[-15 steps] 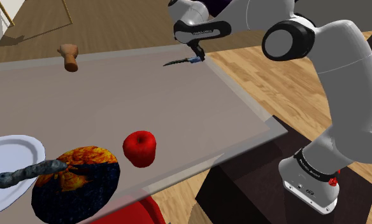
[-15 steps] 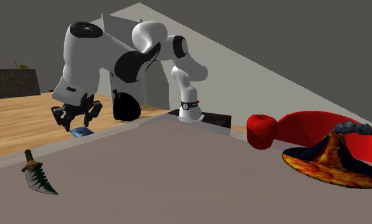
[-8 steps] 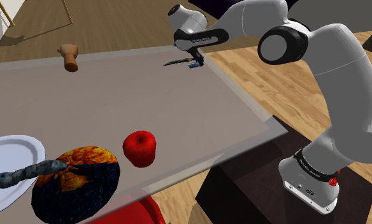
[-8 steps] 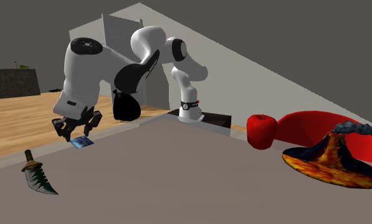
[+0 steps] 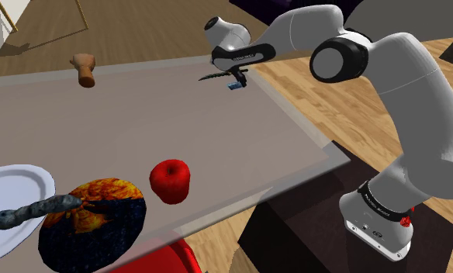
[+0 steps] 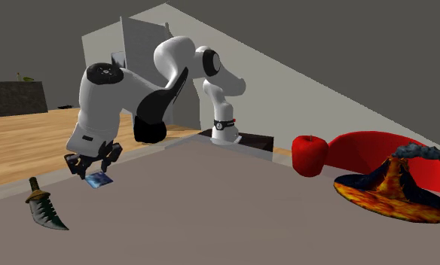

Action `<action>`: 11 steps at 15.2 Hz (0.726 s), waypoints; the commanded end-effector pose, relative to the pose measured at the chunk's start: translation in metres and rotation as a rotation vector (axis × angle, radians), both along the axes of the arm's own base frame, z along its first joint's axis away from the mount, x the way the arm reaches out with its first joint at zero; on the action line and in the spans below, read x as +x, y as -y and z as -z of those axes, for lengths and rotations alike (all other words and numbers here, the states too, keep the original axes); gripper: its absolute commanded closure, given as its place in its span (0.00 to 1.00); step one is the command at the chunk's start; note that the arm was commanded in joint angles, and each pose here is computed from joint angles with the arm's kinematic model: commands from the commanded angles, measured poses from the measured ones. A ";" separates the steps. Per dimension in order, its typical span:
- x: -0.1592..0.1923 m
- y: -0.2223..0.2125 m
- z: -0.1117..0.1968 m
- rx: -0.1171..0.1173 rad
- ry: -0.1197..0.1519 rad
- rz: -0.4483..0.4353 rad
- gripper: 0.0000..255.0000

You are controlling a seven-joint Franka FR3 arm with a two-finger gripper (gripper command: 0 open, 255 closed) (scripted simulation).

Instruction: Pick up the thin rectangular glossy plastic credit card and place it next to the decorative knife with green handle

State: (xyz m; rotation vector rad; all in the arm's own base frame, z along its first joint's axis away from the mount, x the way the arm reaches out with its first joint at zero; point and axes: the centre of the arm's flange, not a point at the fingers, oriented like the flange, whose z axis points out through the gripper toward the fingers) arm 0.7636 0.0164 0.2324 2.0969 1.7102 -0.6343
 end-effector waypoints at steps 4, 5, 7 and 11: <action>0.000 0.000 0.002 0.000 0.001 0.000 1.00; 0.000 0.000 0.002 0.000 0.001 0.000 1.00; 0.000 0.000 0.002 0.000 0.000 0.000 0.00; 0.000 0.000 0.002 0.000 0.000 0.000 0.00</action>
